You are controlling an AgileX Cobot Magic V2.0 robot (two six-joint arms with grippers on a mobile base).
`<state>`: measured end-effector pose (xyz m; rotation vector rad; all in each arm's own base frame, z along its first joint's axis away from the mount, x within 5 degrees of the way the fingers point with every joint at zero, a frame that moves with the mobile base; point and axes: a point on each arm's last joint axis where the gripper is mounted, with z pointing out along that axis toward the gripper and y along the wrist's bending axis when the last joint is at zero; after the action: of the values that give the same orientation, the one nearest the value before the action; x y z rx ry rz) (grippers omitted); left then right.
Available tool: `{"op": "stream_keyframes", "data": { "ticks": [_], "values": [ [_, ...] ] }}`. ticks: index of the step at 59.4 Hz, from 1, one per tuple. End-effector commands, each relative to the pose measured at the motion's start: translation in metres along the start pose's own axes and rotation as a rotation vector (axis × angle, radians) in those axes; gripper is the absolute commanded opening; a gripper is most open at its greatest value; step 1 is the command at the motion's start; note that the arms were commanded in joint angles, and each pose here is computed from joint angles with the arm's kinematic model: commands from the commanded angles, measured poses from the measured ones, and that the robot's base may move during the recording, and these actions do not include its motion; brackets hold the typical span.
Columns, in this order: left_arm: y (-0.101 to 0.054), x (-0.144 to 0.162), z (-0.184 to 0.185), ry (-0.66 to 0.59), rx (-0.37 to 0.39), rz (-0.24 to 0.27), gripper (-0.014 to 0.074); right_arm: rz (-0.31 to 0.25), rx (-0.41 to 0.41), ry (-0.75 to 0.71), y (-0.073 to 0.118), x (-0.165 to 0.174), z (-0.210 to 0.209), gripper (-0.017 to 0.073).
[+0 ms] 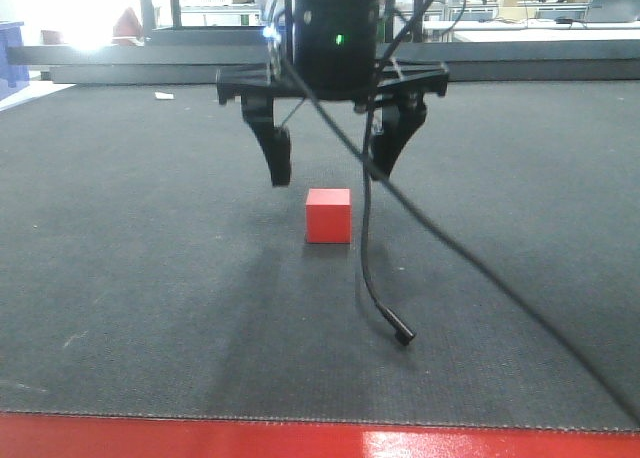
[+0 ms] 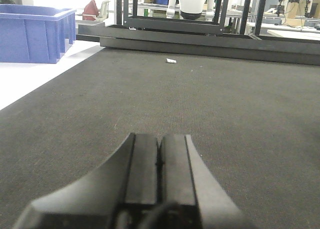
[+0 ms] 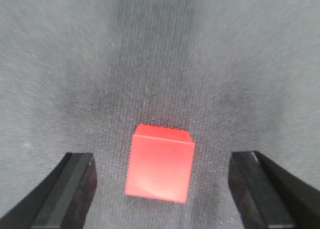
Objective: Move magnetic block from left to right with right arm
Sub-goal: 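Close the right gripper around the red cube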
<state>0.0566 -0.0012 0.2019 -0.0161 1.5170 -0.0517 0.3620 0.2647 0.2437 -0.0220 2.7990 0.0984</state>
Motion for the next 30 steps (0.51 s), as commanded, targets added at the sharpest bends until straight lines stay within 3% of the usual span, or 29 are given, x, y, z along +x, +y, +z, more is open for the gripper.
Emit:
{"op": "stream_keyframes", "data": {
  "ticks": [1,19,30],
  "values": [
    [-0.001,-0.006,-0.001,-0.095,0.01,-0.005,-0.0116,0.007,-0.043,-0.088,0.0,-0.01,-0.03,0.0633],
    [-0.001,-0.006,-0.001,-0.095,0.01,-0.005,-0.0116,0.014,-0.043,-0.046,0.004,-0.008,-0.007,0.0613],
    [-0.001,-0.006,-0.001,-0.095,0.01,-0.005,-0.0116,0.021,-0.055,-0.058,0.004,-0.011,-0.007,0.0372]
  ]
}}
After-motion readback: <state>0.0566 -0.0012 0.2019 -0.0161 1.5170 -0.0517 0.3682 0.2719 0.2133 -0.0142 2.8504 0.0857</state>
